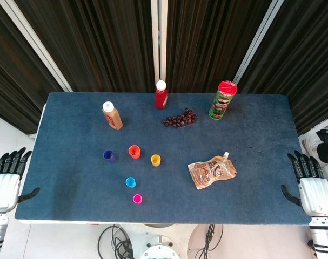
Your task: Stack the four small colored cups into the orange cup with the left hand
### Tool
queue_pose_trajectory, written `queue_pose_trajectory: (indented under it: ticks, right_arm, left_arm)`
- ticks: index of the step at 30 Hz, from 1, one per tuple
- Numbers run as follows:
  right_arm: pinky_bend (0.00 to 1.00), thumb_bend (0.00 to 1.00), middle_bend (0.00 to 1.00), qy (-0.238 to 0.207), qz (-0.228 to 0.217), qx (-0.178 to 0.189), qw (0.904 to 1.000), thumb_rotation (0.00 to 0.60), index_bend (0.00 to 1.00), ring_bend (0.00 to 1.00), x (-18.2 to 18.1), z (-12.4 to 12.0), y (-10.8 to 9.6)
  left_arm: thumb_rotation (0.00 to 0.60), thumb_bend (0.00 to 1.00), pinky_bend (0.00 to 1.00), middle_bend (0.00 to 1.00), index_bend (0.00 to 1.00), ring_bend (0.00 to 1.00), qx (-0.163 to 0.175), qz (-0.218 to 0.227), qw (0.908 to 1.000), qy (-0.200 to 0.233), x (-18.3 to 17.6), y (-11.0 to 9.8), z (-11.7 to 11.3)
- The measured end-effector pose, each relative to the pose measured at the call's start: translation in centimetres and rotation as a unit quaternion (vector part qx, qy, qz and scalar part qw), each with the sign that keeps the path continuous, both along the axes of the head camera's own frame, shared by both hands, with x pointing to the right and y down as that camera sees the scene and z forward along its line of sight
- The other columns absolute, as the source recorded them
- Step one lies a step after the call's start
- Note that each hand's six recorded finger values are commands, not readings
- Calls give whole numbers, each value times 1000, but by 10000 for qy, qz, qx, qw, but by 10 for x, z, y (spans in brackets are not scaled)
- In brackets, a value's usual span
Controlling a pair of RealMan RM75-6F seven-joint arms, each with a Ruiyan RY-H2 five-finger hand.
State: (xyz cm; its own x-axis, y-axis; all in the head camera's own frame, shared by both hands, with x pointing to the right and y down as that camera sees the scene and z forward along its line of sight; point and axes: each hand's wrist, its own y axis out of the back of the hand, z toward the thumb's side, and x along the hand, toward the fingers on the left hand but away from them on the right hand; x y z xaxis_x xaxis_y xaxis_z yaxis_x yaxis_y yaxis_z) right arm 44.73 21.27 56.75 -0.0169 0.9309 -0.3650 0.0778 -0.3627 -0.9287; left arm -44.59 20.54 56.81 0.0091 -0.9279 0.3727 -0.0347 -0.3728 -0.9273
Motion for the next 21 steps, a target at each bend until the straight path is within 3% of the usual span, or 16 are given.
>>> queue_pose_trajectory:
  ticks: [12, 21]
  right_arm:
    - [0, 226, 0, -78, -129, -124, 9998, 600, 0, 0, -3, 0, 4]
    - [0, 227, 0, -25, -101, -233, 9997, 600, 0, 0, 0, 8, 2]
  left_arm:
    - [600, 113, 0, 0, 0, 0, -102, 47, 9999, 42, 6, 11, 7]
    - [600, 112, 0, 0, 0, 0, -127, 89, 9997, 214, 9, 6, 7]
